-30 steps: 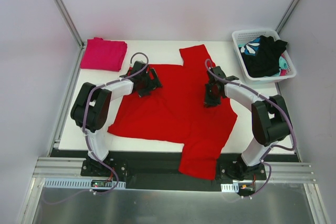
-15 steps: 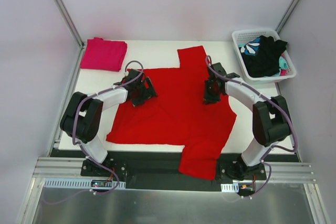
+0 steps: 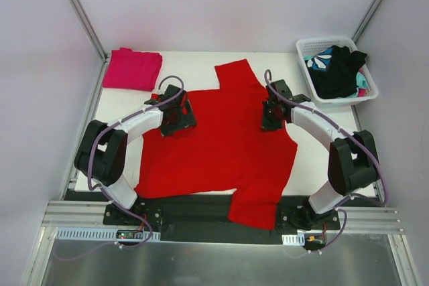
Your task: Fold and stack the t-shirts
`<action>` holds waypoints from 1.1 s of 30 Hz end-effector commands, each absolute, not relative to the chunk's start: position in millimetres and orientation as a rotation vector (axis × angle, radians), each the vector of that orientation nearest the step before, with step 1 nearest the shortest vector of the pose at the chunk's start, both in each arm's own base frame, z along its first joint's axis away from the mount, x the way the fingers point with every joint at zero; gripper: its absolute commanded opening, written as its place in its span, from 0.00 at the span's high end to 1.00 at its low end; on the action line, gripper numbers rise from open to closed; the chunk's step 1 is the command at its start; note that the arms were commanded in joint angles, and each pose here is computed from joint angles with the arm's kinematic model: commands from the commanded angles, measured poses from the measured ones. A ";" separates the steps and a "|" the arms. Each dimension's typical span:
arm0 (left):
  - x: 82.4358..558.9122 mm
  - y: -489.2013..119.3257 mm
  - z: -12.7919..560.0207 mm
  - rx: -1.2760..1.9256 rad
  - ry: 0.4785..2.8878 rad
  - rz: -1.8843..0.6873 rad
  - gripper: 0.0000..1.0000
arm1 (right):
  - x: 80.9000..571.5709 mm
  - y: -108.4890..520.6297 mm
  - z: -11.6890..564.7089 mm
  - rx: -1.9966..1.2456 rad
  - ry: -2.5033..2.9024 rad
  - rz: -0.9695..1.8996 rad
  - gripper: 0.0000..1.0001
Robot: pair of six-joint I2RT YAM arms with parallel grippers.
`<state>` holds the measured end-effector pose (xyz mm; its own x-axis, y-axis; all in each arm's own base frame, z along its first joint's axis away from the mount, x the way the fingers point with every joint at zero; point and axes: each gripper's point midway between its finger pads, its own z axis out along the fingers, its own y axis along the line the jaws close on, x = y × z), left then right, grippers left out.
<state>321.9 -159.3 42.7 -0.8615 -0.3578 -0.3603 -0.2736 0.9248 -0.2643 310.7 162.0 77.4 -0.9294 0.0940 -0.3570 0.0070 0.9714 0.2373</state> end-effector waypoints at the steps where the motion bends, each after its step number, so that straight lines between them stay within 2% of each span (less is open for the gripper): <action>1: 334.1 -154.7 72.4 -0.355 2.598 -0.169 0.05 | 309.9 162.7 110.2 -0.079 2.643 0.210 0.93; 7: 338.6 -139.2 68.4 -0.366 2.547 0.009 0.10 | 330.9 188.8 101.8 -0.119 2.556 0.331 0.94; 9: 334.6 -138.4 56.9 -0.385 2.574 0.025 0.18 | 334.8 198.2 94.9 -0.129 2.560 0.382 0.99; 15: 310.1 -145.5 33.8 -0.419 2.646 0.020 0.44 | 316.9 206.2 63.6 -0.072 2.633 0.475 0.99; 17: 303.0 -147.7 33.0 -0.420 2.644 0.025 0.46 | 308.9 206.5 62.8 -0.047 2.632 0.498 0.99; 20: 289.0 -149.3 34.2 -0.395 2.637 0.060 0.53 | 292.0 206.3 62.2 -0.056 2.634 0.529 0.99; 21: 285.5 -148.0 34.8 -0.386 2.628 0.077 0.61 | 288.3 206.8 67.5 -0.051 2.622 0.546 0.99; 24: 269.6 -154.1 28.5 -0.359 2.662 0.083 0.74 | 268.9 208.6 67.6 -0.047 2.635 0.584 0.99; 26: 255.3 -163.2 22.3 -0.336 2.698 0.076 0.90 | 250.8 210.7 63.7 -0.061 2.663 0.604 0.99; 27: 247.7 -163.2 16.5 -0.329 2.719 0.091 0.95 | 244.4 210.8 63.7 -0.064 2.670 0.606 0.99; 33: 205.4 -172.8 7.4 -0.312 2.788 0.110 0.95 | 189.7 217.0 70.2 -0.159 2.697 0.609 0.99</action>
<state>247.7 -181.9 16.0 -0.8884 -0.1978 -0.4142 -0.2091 0.9777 -0.0184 221.9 212.8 63.0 -0.9165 -0.0080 -0.4000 -0.1747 0.9073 0.3824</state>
